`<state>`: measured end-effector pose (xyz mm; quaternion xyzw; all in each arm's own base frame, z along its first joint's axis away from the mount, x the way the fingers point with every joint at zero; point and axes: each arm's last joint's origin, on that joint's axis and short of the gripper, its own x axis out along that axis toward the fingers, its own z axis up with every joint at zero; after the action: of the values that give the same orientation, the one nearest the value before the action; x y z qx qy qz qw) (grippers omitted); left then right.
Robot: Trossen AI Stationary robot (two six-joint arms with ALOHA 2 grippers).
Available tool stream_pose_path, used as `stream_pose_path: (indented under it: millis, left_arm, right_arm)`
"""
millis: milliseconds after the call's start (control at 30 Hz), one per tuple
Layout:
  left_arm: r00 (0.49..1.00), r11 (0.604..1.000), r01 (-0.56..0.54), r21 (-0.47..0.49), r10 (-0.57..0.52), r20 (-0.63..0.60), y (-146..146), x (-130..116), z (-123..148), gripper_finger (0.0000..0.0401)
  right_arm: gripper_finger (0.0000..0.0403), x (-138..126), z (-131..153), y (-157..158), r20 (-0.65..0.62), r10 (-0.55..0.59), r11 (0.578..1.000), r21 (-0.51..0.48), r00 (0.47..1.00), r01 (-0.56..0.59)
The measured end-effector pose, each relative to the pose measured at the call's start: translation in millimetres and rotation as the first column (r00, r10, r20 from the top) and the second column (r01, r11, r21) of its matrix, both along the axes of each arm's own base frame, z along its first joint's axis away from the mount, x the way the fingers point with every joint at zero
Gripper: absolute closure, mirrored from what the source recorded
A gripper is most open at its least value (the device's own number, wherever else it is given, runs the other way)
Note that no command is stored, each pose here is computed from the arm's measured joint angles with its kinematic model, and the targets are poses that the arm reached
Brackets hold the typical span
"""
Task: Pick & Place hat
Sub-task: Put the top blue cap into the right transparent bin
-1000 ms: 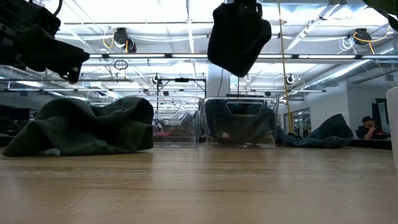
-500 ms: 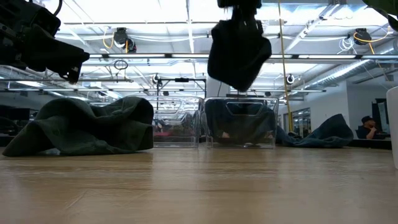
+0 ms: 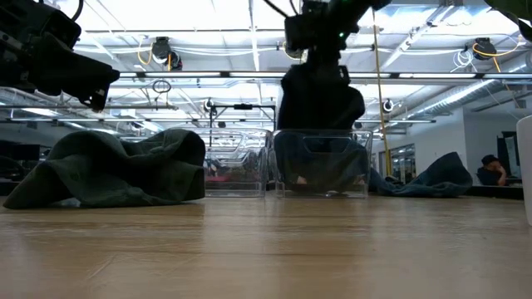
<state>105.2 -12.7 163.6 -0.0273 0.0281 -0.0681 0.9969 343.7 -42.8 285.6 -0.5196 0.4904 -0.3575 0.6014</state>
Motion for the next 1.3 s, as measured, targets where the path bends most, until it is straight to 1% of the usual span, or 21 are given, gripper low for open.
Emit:
stream_pose_path:
  millis: [233, 333, 600, 867, 967, 1167, 1300]
  left_arm:
    - [1.000, 1.000, -0.001, 0.000, 0.001, 0.000, 0, 0, 0, 0.0325]
    - [1.000, 1.000, -0.001, 0.000, 0.001, 0.000, 0, 0, 0, 0.0325]
    - [1.000, 1.000, -0.001, 0.000, 0.001, 0.000, 0, 0, 0, 0.0325]
    - [1.000, 1.000, 0.000, 0.000, 0.000, 0.000, 0, 0, 0, 0.0325]
    - [1.000, 1.000, 0.000, 0.000, 0.000, 0.000, 0, 0, 0, 0.0325]
    - [1.000, 1.000, 0.000, 0.000, 0.000, 0.000, 0, 0, 0, 0.0324]
    - [1.000, 1.000, 0.000, 0.000, 0.000, 0.000, 0, 0, 0, 0.0324]
  right_arm:
    - [0.0403, 14, -29, -5, -0.033, -0.015, 1.000, 0.027, 0.999, 0.016]
    - [0.0403, 19, -41, -5, -0.019, -0.023, 0.999, 0.044, 1.000, 0.024]
    - [0.0403, 29, -64, 5, 0.012, -0.002, 0.995, 0.100, 1.000, 0.001]
    - [0.0403, 36, -78, 15, 0.059, 0.053, 0.980, 0.187, 0.997, -0.063]
    - [0.0403, 35, -81, 18, 0.089, 0.062, 0.974, 0.211, 0.994, -0.079]
    - [0.0403, 32, -91, 22, 0.093, 0.104, 0.954, 0.273, 0.990, -0.125]
    - [0.0390, 30, -96, 21, 0.110, 0.102, 0.942, 0.308, 0.989, -0.131]
